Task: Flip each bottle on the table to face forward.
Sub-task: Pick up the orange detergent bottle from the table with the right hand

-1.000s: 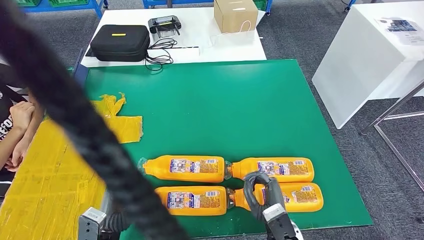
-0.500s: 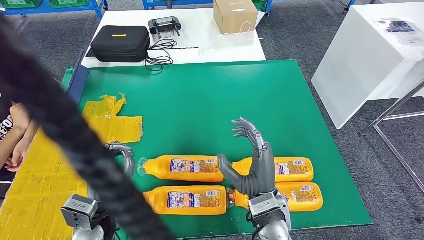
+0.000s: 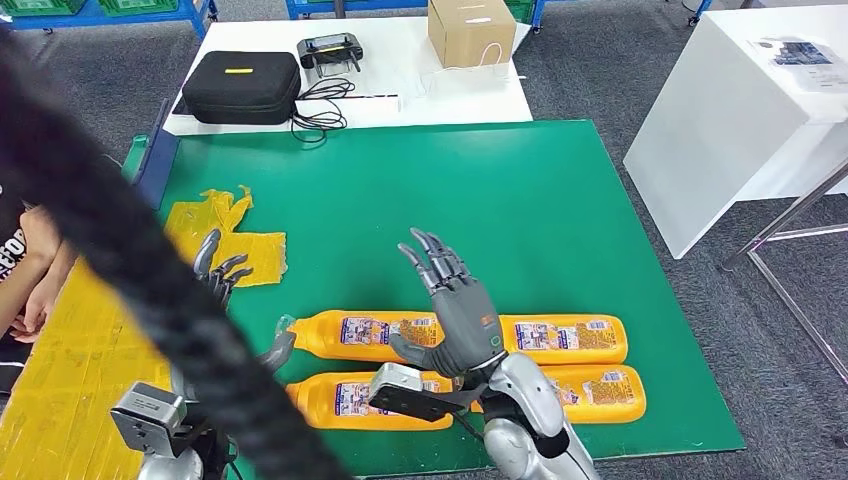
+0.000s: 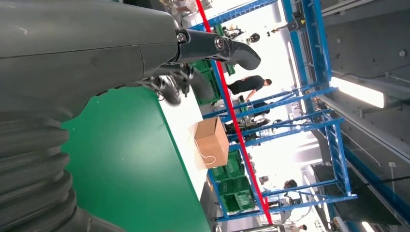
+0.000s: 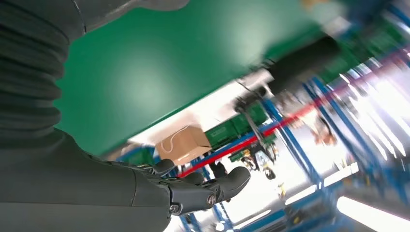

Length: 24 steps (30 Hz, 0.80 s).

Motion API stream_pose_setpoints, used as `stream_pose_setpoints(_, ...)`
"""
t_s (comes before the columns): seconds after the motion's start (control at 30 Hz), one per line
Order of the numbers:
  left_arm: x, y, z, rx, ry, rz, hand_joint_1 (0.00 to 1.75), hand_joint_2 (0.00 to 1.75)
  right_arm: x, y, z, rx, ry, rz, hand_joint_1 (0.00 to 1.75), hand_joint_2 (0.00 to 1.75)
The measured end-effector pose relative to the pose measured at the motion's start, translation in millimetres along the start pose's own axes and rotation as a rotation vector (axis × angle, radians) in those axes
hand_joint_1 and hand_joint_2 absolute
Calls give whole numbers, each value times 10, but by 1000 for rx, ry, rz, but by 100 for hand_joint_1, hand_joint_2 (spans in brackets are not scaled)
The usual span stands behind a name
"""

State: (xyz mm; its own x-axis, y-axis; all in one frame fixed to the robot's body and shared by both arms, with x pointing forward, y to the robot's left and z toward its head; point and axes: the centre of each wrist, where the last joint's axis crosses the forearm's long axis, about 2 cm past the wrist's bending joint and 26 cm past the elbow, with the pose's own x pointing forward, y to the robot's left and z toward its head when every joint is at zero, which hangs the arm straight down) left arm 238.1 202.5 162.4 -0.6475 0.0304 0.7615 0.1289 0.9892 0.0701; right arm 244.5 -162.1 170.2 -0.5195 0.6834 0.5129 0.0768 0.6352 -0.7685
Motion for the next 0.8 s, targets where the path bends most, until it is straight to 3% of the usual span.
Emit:
stream_pose_setpoints(0.37,20,-1,-71,-13,-4,33,0,175,-125,433,-184,257,20,235,0,175)
stream_pose_setpoints(0.8,16,-20,-120,-14,-5,51,0,175,-201,752,-309,380,74,400,0,175)
